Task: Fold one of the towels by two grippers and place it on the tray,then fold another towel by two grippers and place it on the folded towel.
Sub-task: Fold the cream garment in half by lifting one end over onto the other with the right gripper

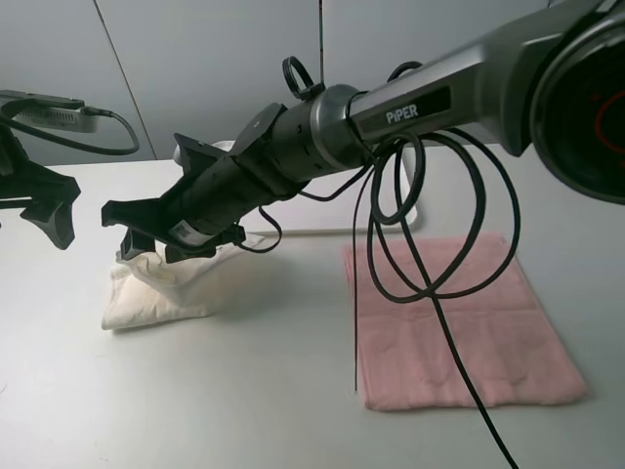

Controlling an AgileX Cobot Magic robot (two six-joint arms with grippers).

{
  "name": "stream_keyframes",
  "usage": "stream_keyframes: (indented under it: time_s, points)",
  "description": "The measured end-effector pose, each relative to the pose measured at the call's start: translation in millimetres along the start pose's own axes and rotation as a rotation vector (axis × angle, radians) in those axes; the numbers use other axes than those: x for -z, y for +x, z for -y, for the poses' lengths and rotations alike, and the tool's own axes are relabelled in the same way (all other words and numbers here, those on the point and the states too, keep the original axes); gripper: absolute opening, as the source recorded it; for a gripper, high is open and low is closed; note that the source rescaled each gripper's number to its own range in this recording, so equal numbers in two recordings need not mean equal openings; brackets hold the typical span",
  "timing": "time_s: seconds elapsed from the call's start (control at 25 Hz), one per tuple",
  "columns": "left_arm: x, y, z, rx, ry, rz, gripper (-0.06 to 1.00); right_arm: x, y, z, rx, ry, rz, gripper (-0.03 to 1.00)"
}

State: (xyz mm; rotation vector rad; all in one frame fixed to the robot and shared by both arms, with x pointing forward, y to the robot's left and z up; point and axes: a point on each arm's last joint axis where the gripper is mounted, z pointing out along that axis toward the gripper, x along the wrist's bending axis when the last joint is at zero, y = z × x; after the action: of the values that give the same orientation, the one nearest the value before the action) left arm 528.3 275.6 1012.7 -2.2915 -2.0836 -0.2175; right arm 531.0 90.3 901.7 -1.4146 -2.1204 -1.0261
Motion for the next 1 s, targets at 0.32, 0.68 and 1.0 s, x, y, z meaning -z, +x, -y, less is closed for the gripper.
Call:
stream_keyframes:
  time_s: [0.32, 0.68, 1.0]
  points:
    - [0, 0, 0, -0.011, -0.001, 0.0, 0.99, 57, 0, -26, 0.303, 0.028, 0.086, 0.79]
    - [0, 0, 1, -0.013, 0.007, -0.001, 0.99, 86, -28, -13, 0.515, 0.32, 0.463, 0.84]
    - [0, 0, 1, -0.013, 0.007, -0.001, 0.99, 65, -38, 17, 0.578, 0.449, 0.522, 0.84]
